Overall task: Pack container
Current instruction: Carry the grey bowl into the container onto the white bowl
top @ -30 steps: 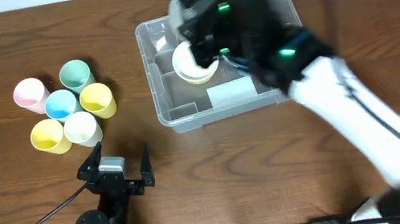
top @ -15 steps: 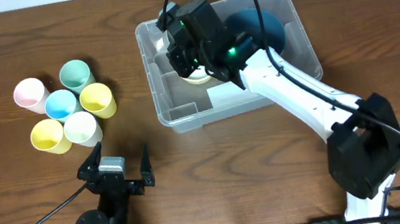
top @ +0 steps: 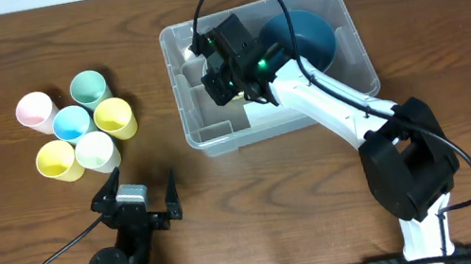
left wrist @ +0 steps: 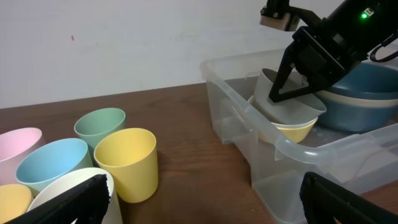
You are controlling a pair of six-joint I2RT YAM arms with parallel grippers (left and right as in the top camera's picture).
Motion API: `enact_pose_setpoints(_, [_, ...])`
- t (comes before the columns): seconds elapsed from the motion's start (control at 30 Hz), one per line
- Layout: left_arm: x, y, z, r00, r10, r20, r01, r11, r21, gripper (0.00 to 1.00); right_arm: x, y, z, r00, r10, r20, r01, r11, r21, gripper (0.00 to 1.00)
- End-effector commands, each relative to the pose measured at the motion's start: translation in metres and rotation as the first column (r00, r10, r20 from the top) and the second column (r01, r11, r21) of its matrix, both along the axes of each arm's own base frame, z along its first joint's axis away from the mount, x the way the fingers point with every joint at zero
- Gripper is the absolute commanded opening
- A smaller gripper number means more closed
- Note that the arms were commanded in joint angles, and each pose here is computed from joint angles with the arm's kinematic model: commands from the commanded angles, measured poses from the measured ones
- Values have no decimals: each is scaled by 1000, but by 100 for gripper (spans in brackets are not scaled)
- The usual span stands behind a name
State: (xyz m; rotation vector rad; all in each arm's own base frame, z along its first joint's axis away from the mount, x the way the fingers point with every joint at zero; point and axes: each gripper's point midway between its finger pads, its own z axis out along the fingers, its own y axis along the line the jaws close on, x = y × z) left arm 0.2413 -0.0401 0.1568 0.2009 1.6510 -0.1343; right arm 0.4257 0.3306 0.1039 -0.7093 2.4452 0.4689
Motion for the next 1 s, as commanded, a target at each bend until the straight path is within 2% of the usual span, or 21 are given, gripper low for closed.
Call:
enact_pose_setpoints(0.0, [-1, -3, -15, 999, -18, -41, 19, 1000, 18, 98, 1, -4, -3, 1000, -21, -9, 21, 1000, -15, 1])
enact_pose_setpoints(0.13, [-1, -3, -15, 999, -18, -41, 19, 1000, 18, 98, 0, -8, -9, 1000, -16, -10, 16, 999, -48, 2])
enact_pose_setpoints(0.2, [-1, -3, -15, 999, -18, -41, 19, 1000, 18, 98, 0, -8, -14, 1000, -3, -14, 2, 998, -62, 6])
enact_pose_setpoints(0.23, [-1, -3, -15, 999, -18, -41, 19, 1000, 18, 98, -1, -9, -19, 1000, 1, -18, -3, 998, -69, 13])
enact_pose_setpoints(0.27, [-1, -3, -15, 999, -18, -41, 19, 1000, 18, 98, -1, -9, -21, 1000, 2, -23, -3, 997, -72, 24])
enact_pose_setpoints(0.33, [-1, -3, -15, 999, -18, -41, 19, 1000, 18, 98, -1, -9, -26, 1000, 12, -24, -14, 997, -81, 68])
enact_pose_setpoints(0.37, [-1, -3, -15, 999, -18, -41, 19, 1000, 18, 98, -1, -8, -25, 1000, 21, -19, -22, 996, -84, 78])
enact_pose_setpoints(0.4, [-1, -3, -15, 999, -18, -41, 19, 1000, 18, 98, 0, -8, -25, 1000, 26, -14, -27, 996, -84, 81])
enact_pose_setpoints(0.5, [-1, -3, -15, 999, -18, -41, 19, 1000, 18, 98, 3, -4, -17, 999, 47, 12, -46, 996, -76, 82])
enact_pose_setpoints(0.73, [-1, -3, -15, 999, -18, -41, 19, 1000, 18, 98, -4, 15, 45, 994, 110, 10, -110, 994, 22, 80])
enact_pose_setpoints(0.87, [-1, -3, -15, 999, -18, -41, 19, 1000, 18, 98, -19, 12, 63, 993, 113, -37, -113, 994, -7, 86])
enact_pose_setpoints(0.97, [-1, -3, -15, 999, -18, -41, 19, 1000, 18, 98, -20, -10, 67, 998, 13, -66, -18, 996, -89, 87])
